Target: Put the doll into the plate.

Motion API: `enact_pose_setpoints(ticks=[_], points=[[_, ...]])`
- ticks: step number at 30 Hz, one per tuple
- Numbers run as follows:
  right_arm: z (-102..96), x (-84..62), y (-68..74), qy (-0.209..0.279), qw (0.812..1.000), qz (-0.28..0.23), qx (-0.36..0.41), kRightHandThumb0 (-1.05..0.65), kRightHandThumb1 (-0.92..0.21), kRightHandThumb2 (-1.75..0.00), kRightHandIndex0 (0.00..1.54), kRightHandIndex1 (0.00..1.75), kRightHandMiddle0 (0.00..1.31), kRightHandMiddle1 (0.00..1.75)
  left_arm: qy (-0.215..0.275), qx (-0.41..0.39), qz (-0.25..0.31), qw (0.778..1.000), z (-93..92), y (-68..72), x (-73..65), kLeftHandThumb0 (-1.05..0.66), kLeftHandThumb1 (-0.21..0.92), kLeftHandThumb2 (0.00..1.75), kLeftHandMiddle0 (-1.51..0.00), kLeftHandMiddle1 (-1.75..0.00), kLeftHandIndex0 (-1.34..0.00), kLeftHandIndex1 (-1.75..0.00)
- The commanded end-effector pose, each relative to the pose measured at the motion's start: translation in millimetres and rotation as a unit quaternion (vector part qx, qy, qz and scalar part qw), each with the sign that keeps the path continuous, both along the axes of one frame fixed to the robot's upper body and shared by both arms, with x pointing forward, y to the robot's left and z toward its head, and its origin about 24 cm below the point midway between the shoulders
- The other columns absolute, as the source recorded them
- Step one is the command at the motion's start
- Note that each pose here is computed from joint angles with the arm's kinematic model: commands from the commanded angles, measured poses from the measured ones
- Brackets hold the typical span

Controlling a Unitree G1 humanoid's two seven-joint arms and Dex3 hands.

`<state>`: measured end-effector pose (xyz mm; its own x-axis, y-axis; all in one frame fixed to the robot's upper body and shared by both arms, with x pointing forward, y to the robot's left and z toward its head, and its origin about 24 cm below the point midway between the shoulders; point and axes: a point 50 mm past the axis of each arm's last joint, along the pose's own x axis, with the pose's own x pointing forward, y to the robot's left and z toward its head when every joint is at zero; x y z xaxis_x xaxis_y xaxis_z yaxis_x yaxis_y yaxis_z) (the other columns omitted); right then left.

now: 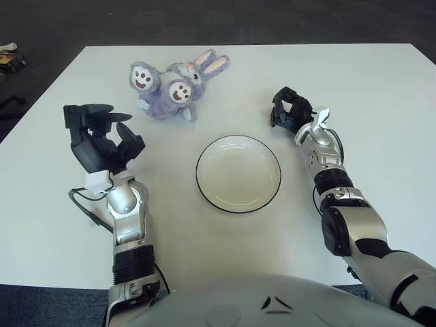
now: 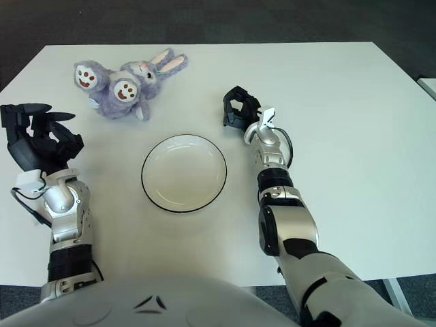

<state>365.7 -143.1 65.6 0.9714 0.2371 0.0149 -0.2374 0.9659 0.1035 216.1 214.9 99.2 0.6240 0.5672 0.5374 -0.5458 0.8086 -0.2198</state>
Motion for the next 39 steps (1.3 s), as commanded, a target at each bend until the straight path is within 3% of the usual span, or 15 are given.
enact_pose_setpoints(ticks=[1, 3, 4, 7, 11, 16, 23, 26, 29, 39], points=[[-8.3, -1.6, 0.9, 0.019, 1.0, 0.004, -0.001, -0.45, -0.43, -1.18, 1.06, 1.75, 0.52, 1.75, 0.081, 0.0, 0.02, 0.997, -34.6, 3.0, -15.3, -0.36, 0.89, 0.56, -0.15, -1.19, -0.22, -1.74], [-8.6, -1.5, 1.2, 0.02, 1.0, 0.005, -0.001, -0.45, -0.43, -1.18, 1.06, 1.75, 0.52, 1.75, 0.081, 0.034, 0.027, 0.996, -31.4, 4.6, -14.4, -0.35, 0.9, 0.53, -0.1, -1.16, -0.2, -1.74], [-8.8, -1.5, 1.4, 0.02, 1.0, 0.006, -0.001, -0.45, -0.43, -1.18, 1.06, 1.75, 0.52, 1.75, 0.082, 0.049, 0.031, 0.995, -30.6, 5.0, -14.1, -0.4, 0.77, 0.65, -0.06, -1.1, -0.13, -1.6], [-9.2, -1.2, 1.7, 0.021, 1.0, 0.005, -0.001, -0.45, -0.43, -1.17, 1.05, 1.75, 0.52, 1.75, 0.088, 0.079, 0.041, 0.992, -29.5, 5.4, -13.4, -0.46, 0.57, 0.86, -0.02, -1.01, -0.04, -1.41], [-9.5, -0.6, 2.0, 0.025, 1.0, 0.002, 0.001, -0.45, -0.43, -1.17, 1.05, 1.75, 0.52, 1.75, 0.11, 0.112, 0.05, 0.986, -29.1, 5.6, -11.9, -0.45, 0.43, 0.95, 0.0, -0.84, -0.01, -1.16], [-9.6, -0.3, 2.4, 0.027, 1.0, 0.001, 0.003, -0.45, -0.43, -1.17, 1.05, 1.75, 0.52, 1.75, 0.16, 0.135, 0.058, 0.976, -28.3, 8.4, -9.3, -0.43, 0.3, 1.0, 0.0, -0.48, 0.0, -0.6], [-10.2, -0.7, 3.4, 0.027, 1.0, 0.002, 0.003, -0.45, -0.43, -1.18, 1.05, 1.75, 0.53, 1.75, 0.183, 0.153, 0.07, 0.969, -23.8, 12.1, -0.9, -0.45, 0.24, 1.01, 0.0, -0.27, 0.0, -0.33], [-10.2, -0.9, 3.8, 0.027, 1.0, 0.002, 0.002, -0.45, -0.43, -1.18, 1.06, 1.75, 0.53, 1.75, 0.197, 0.165, 0.083, 0.963, -21.8, 13.3, 2.8, -0.5, 0.2, 1.01, 0.0, -0.09, 0.0, -0.15], [-10.3, -0.9, 4.5, 0.028, 1.0, 0.002, 0.003, -0.45, -0.43, -1.18, 1.06, 1.75, 0.53, 1.75, 0.214, 0.192, 0.096, 0.953, -20.0, 14.5, 5.3, -0.58, 0.2, 0.99, 0.0, -0.03, 0.0, -0.05], [-10.8, -1.1, 5.0, 0.03, 1.0, 0.002, 0.003, -0.45, -0.42, -1.18, 1.05, 1.75, 0.53, 1.75, 0.236, 0.269, 0.095, 0.929, -15.0, 14.2, 13.8, -0.73, 0.23, 0.88, 0.0, 0.0, 0.0, 0.0]])
